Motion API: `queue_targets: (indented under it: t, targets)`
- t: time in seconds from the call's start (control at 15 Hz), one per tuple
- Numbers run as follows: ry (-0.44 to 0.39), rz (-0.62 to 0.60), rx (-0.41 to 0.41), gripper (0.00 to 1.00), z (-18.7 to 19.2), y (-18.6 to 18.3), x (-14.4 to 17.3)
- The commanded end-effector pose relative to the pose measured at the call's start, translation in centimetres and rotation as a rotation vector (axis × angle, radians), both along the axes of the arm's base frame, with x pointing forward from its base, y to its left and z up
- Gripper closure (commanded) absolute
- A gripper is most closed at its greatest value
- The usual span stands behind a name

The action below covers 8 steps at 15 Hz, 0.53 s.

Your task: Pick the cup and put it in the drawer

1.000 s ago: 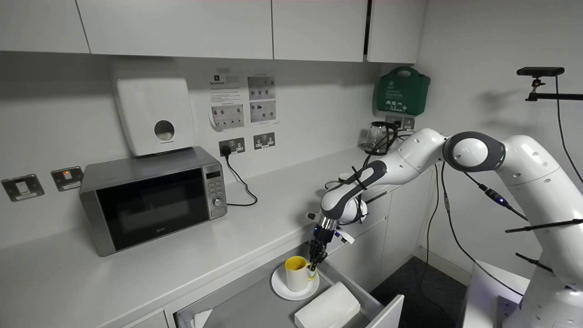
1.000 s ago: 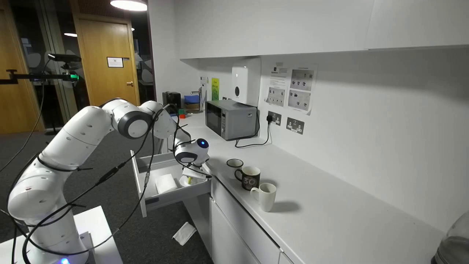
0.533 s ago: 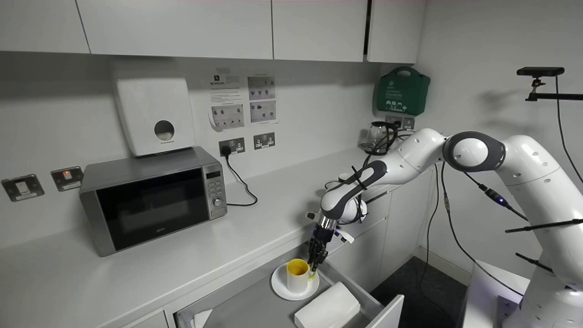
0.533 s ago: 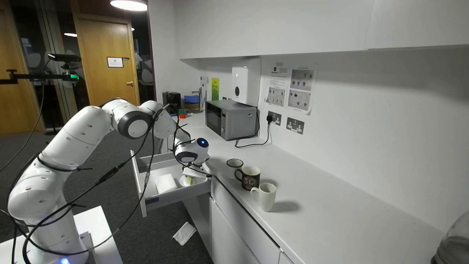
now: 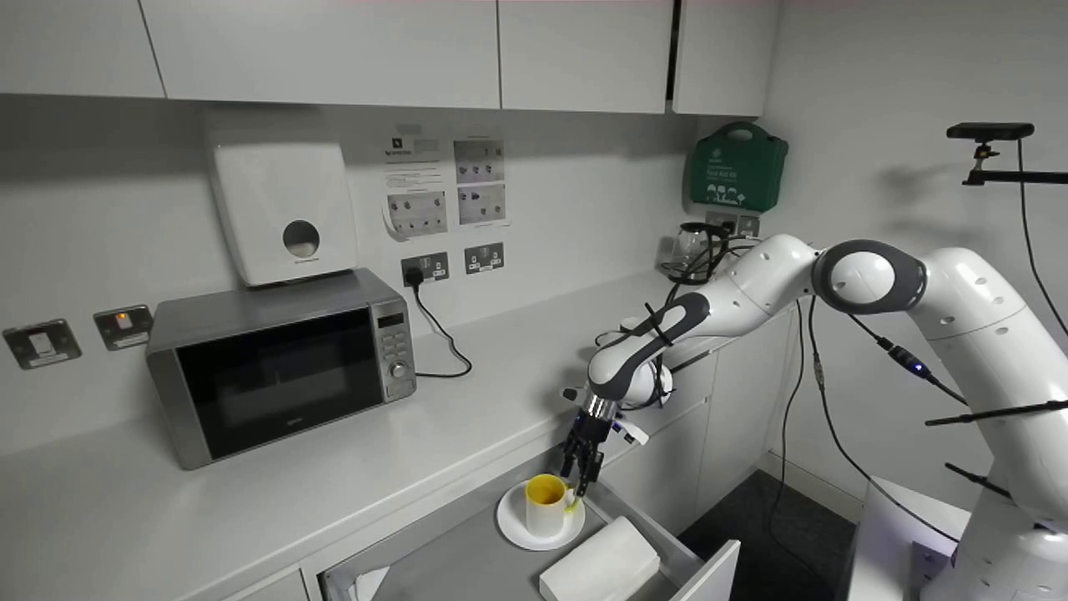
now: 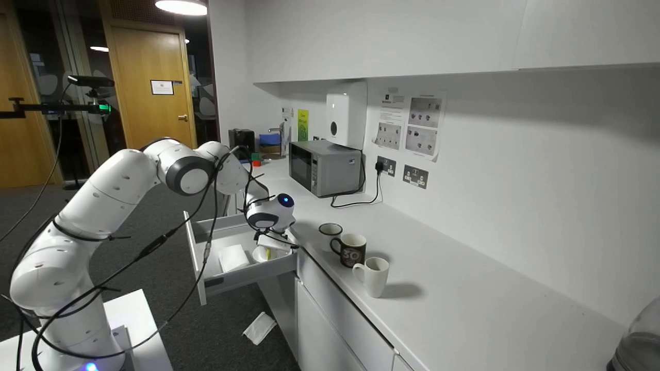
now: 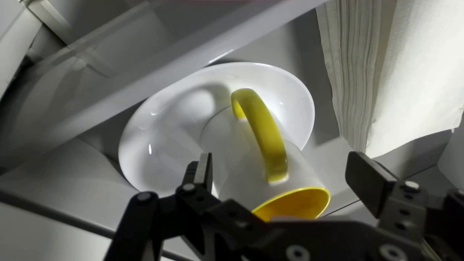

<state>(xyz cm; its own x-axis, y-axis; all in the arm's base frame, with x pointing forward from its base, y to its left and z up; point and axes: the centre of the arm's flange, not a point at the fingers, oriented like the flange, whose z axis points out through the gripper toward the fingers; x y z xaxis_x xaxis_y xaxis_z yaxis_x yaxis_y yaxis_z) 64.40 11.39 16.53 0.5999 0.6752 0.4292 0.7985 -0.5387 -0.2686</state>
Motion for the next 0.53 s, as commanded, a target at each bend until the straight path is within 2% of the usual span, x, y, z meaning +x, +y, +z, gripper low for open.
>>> queue_targets:
  t: [0.0,0.47]
  targets:
    - [-0.017,0.018,0.033,0.00,1.7,-1.3,-0.6]
    - [-0.026,-0.045,0.050,0.00,3.5,-3.9,-2.5]
